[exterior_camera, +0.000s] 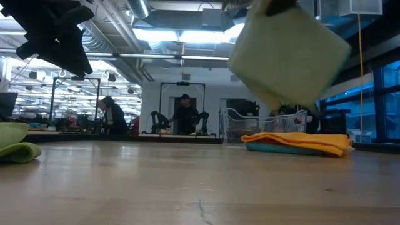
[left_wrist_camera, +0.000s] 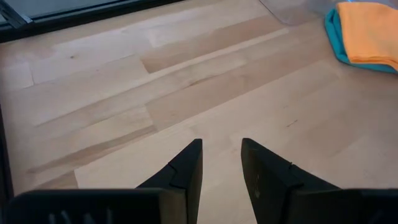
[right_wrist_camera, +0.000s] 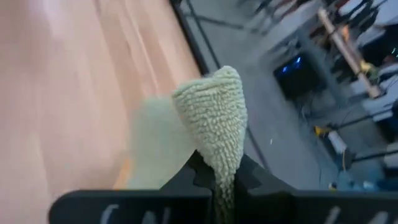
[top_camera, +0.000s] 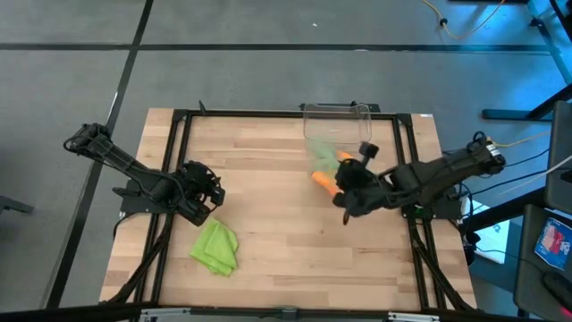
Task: Fold microfiber towels
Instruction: Stack the folded green microfiber cloth on top of the folded orange microfiber cloth
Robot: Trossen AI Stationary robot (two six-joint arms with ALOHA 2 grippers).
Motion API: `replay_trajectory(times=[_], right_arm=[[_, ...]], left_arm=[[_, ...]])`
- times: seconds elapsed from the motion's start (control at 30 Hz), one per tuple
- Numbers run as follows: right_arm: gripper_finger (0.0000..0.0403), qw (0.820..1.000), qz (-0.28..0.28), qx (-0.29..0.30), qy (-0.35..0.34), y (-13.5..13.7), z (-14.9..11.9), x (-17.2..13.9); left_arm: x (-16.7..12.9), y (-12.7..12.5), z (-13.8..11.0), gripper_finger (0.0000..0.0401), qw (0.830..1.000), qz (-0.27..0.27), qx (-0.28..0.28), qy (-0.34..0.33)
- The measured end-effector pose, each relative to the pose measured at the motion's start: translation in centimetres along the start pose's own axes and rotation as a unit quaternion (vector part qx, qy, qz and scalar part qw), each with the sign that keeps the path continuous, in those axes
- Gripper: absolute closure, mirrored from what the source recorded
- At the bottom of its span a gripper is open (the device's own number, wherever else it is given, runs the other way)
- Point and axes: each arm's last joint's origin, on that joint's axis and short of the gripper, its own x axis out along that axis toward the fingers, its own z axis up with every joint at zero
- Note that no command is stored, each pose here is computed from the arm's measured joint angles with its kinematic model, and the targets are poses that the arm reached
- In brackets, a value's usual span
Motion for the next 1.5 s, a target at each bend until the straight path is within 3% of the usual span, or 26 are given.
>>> replay_trajectory(times=[0.27, 0.4, 0.8, 0.97, 1.1, 1.37, 1.5], right_arm=[[0.0395, 0.994, 0.008, 0.047, 0.102, 0.0, -3.1, -0.9], [0.0395, 0.987, 0.054, 0.051, 0.141, 0.6, -3.7, -1.5], [0.0395, 0.981, 0.097, -0.031, 0.164, 1.5, -4.7, -2.1], [0.0395, 0.981, 0.071, -0.048, 0.176, 2.0, -6.6, -0.1], [0.0395, 0.980, 0.047, -0.095, 0.167, 2.4, -7.9, 2.1], [0.0391, 0.974, 0.064, -0.150, 0.159, 2.3, -8.8, 6.9], [0.0387, 0.976, 0.049, -0.143, 0.158, 1.1, -8.3, 8.7]], left_arm=[[0.0, 0.0, 0.0, 0.0298, 1.000, 0.001, 0.001, -0.002], [0.0, 0.1, 0.0, 0.0298, 1.000, 0.004, 0.004, -0.004], [0.0, 0.1, 0.1, 0.0298, 1.000, 0.004, 0.005, -0.021], [0.0, 0.1, 0.1, 0.0298, 1.000, 0.004, 0.005, -0.021], [0.0, 0.1, 0.1, 0.0298, 1.000, 0.004, 0.005, -0.022], [0.0, 0.1, 0.1, 0.0298, 1.000, 0.004, 0.005, -0.022], [0.0, 0.1, 0.1, 0.0298, 1.000, 0.004, 0.005, -0.022]])
